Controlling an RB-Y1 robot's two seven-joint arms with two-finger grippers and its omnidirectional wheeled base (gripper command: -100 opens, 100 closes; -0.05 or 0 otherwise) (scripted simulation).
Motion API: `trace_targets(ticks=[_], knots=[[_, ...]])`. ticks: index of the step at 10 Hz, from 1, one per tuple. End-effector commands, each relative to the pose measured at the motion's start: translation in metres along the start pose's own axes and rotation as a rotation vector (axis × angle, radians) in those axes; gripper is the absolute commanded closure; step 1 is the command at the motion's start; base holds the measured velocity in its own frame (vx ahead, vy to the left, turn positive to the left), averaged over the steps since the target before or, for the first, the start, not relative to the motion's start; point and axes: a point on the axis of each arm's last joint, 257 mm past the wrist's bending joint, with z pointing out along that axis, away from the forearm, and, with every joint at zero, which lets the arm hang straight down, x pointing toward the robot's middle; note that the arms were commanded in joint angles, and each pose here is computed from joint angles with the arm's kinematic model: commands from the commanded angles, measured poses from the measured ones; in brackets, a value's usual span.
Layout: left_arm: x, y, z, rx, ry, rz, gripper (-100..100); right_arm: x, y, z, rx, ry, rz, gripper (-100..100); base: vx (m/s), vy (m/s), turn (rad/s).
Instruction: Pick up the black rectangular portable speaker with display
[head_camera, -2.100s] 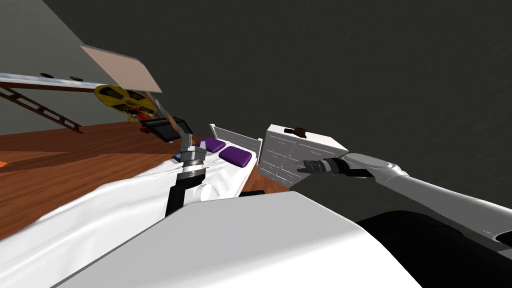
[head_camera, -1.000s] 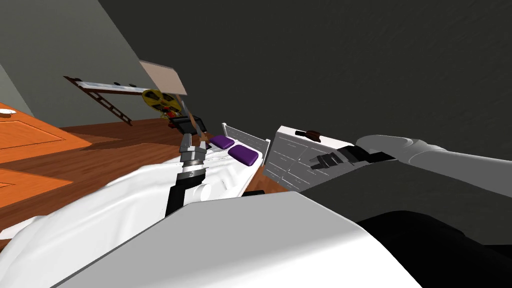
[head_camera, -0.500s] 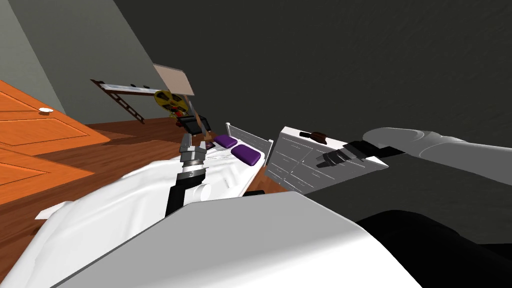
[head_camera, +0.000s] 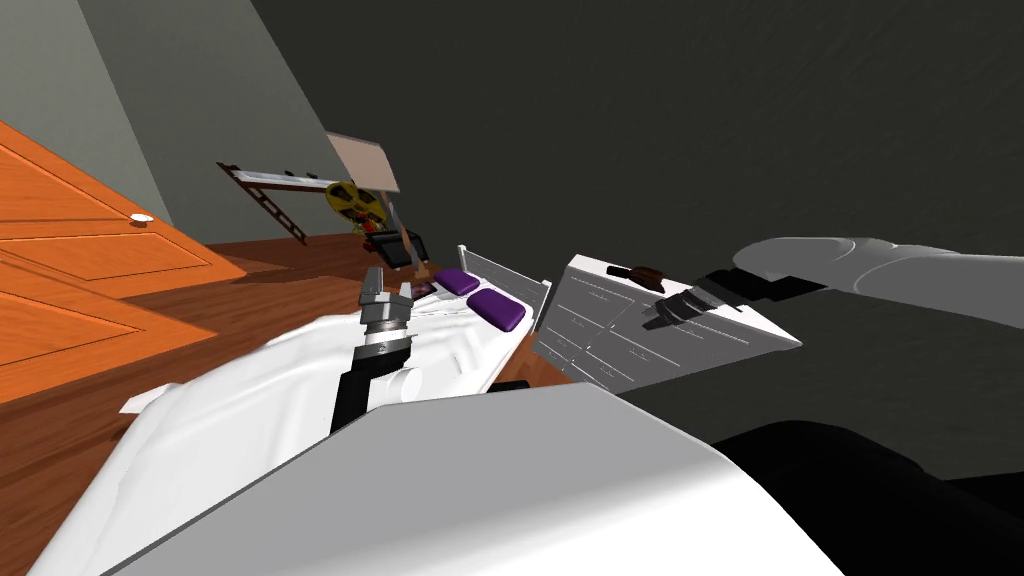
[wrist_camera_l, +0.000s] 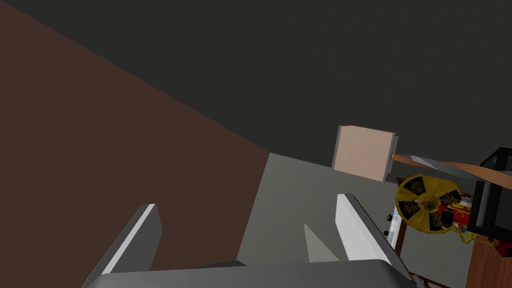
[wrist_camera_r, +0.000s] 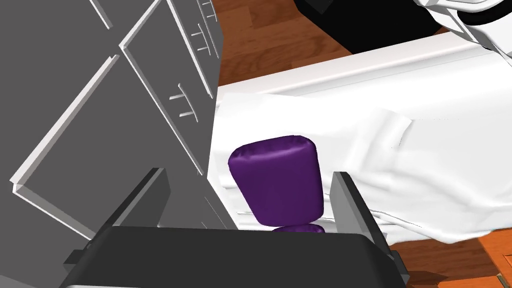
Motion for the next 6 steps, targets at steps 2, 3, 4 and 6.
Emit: trace_targets(ticks=[2,3,4,6], knots=[[0.0,0.0,0.0,0.0,0.0,0.0,0,-0.001,-0.016,-0.022,0.066,0.031,0.01,-100,0.002,0.008,0.142],[0.0,0.0,0.0,0.0,0.0,0.0,0,-0.001,-0.019,-0.026,0.082,0.042,-0.002,-100,0.002,0.002,0.017],[0.0,0.0,0.0,0.0,0.0,0.0,0,-0.004,-0.02,-0.03,0.09,0.048,-0.01,-100,0.002,0.001,-0.018],[0.0,0.0,0.0,0.0,0.0,0.0,0,0.001,-0.015,-0.022,0.062,0.049,0.013,-100,0.0,0.0,0.0]])
